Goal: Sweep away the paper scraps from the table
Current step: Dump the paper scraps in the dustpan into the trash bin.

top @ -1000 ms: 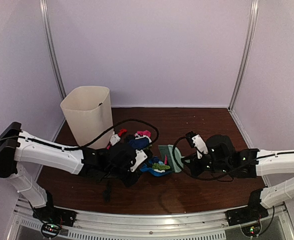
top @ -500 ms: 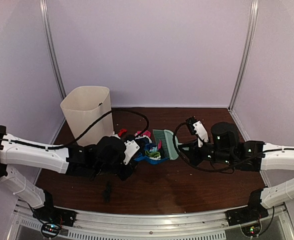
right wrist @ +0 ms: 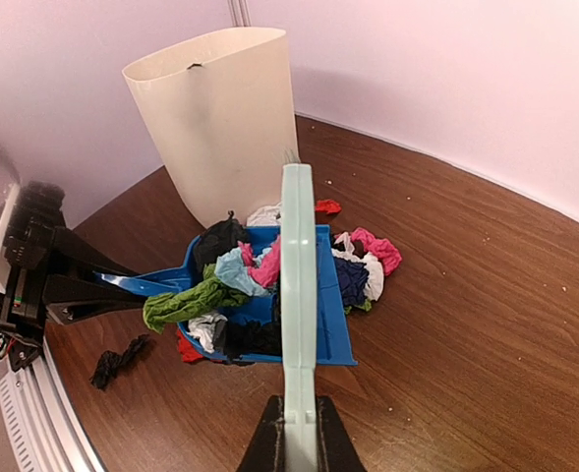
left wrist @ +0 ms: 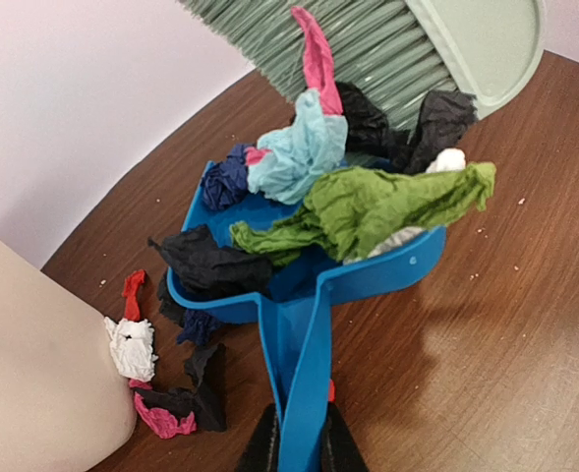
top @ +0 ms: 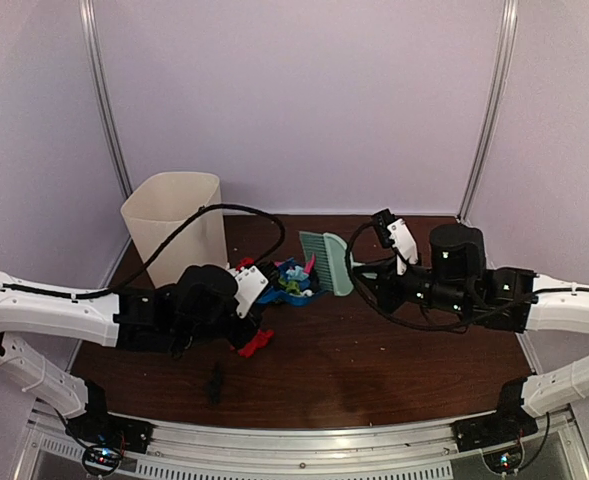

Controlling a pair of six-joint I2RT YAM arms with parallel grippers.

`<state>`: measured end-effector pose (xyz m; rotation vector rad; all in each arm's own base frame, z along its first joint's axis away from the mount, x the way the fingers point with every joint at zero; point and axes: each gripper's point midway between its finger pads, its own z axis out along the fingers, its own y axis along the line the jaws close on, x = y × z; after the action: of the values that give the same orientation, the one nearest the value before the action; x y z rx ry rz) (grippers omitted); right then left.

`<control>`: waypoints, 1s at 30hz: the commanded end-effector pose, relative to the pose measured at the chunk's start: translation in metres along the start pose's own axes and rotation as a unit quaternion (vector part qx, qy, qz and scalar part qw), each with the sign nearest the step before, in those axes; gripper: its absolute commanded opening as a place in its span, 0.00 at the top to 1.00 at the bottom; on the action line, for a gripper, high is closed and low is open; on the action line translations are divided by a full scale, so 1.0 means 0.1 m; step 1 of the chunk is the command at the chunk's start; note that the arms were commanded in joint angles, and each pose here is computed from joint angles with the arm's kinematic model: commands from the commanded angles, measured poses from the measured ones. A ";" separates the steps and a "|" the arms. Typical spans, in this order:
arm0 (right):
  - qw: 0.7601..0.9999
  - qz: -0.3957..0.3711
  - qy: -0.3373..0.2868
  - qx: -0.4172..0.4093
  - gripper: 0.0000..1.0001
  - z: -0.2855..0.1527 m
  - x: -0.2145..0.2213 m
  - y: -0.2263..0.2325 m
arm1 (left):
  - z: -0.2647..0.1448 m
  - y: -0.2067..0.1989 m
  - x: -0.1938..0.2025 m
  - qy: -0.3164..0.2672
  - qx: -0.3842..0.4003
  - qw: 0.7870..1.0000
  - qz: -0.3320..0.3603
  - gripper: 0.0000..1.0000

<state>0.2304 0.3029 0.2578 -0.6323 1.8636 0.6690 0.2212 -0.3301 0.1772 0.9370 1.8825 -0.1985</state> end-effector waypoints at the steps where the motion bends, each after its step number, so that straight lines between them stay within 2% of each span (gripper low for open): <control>1: 0.999 -0.016 -0.035 0.010 1.00 0.00 -0.28 0.02 | -0.20 0.21 -0.44 -0.074 -0.038 0.996 -0.026 1.00; 8: 0.997 -0.034 -0.069 0.017 1.00 -0.01 -0.55 0.04 | -0.34 0.35 -0.62 -0.098 -0.062 0.993 -0.031 1.00; 17: 0.985 -0.089 -0.147 0.000 1.00 -0.13 -0.97 0.16 | -0.59 0.60 -0.97 -0.145 -0.102 0.983 -0.047 1.00; 30: 0.971 -0.119 -0.208 0.020 1.00 -0.23 -1.42 0.19 | -0.84 0.84 -1.20 -0.157 -0.144 0.976 -0.053 1.00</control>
<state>0.2496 0.3167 0.3775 -0.6523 1.4430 0.5700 0.2430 -0.3014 0.2963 0.6917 1.6758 -0.0992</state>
